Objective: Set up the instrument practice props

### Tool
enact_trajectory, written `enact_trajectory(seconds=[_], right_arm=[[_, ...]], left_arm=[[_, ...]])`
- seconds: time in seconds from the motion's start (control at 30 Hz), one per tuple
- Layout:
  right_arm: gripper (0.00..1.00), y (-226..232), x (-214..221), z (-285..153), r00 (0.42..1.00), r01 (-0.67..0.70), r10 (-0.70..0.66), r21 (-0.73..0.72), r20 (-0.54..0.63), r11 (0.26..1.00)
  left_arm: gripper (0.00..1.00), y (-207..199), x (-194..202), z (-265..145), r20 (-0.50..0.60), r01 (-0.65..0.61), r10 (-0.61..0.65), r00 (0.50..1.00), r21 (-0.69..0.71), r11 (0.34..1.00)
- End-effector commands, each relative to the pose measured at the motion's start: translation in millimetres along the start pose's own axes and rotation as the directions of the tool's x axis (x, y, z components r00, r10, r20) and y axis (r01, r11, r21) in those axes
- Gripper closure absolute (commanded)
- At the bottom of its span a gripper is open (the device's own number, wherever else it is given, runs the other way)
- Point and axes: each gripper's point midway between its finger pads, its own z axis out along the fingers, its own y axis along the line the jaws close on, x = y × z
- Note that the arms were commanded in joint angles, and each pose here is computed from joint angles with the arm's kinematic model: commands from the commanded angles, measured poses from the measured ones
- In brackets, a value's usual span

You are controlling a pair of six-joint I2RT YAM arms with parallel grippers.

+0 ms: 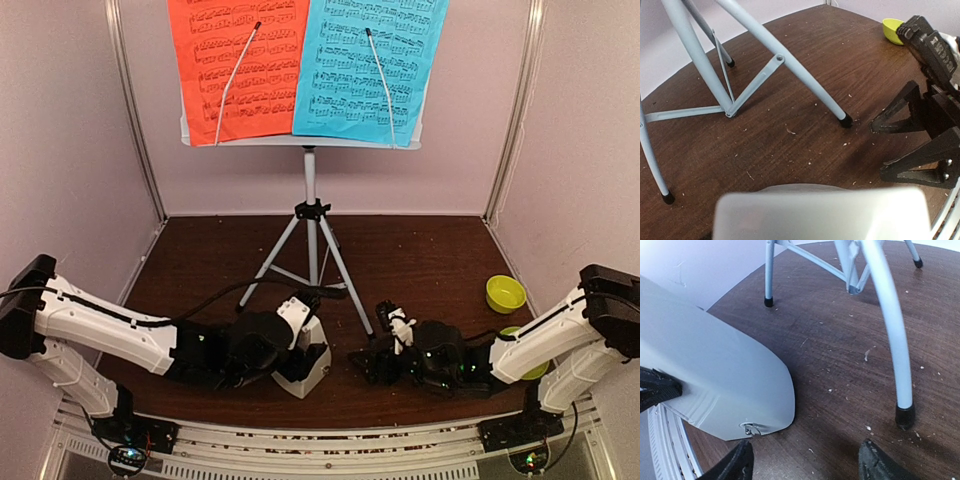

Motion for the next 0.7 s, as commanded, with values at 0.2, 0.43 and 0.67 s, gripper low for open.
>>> enact_trajectory(seconds=[0.2, 0.43, 0.67], right_arm=[[0.31, 59, -12, 4, 0.998, -0.002, 0.021, -0.3, 0.059, 0.954], [0.35, 66, -18, 1, 0.996, 0.019, 0.009, -0.326, 0.084, 0.945], [0.41, 70, -17, 4, 0.997, 0.042, -0.021, -0.309, 0.071, 0.95]], left_arm=[[0.88, -14, -82, -44, 0.272, -0.106, 0.108, 0.956, -0.025, 0.994], [0.92, -17, -102, -62, 0.282, -0.256, 0.285, 0.916, -0.138, 0.957], [0.96, -17, -117, -77, 0.337, -0.222, 0.249, 0.908, -0.116, 0.968]])
